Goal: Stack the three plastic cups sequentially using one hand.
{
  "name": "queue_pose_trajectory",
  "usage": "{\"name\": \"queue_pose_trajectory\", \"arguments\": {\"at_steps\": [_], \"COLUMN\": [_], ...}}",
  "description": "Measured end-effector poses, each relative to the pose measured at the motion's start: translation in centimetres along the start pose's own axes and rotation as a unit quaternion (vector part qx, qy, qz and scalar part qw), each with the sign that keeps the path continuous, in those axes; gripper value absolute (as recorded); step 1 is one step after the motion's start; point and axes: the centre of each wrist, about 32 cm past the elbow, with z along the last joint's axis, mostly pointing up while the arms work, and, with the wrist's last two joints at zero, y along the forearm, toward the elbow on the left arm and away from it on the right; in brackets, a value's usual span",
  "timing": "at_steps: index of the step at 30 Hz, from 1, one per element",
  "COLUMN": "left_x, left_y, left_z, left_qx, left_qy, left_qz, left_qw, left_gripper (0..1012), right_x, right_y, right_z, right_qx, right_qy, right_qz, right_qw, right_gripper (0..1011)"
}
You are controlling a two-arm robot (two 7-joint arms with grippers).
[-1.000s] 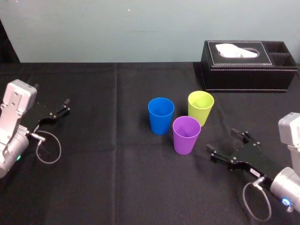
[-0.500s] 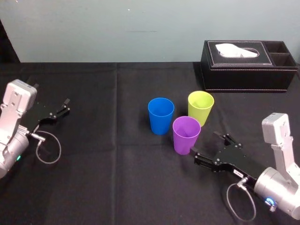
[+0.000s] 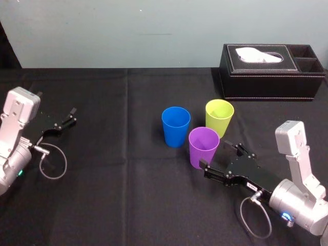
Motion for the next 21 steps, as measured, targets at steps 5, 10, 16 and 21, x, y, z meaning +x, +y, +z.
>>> {"name": "queue_pose_trajectory", "arguments": {"at_steps": [5,10,16,21], "left_x": [0.00,0.00,0.00,0.00], "left_y": [0.0,0.0,0.0,0.0], "left_z": [0.0,0.0,0.0,0.0], "left_qx": [0.000,0.000,0.000,0.000], "left_qy": [0.000,0.000,0.000,0.000], "left_qz": [0.000,0.000,0.000,0.000], "left_qw": [1.0000,1.0000,1.0000,1.0000], "left_gripper": [1011,1012,1011,1011], "right_x": [0.11,0.16,0.27,0.29], "right_y": [0.5,1.0,1.6,2.3], "right_z": [-0.1,-0.1,-0.1,-0.1], "right_qx": [-0.002,-0.003,-0.002,-0.003], "right_qy": [-0.007,-0.012,-0.020,-0.030], "right_qz": [0.002,0.002,0.002,0.004], "right_qw": [1.0000,0.9999,0.9998,0.9996], "right_gripper": [1003,1003,1003,1003]}}
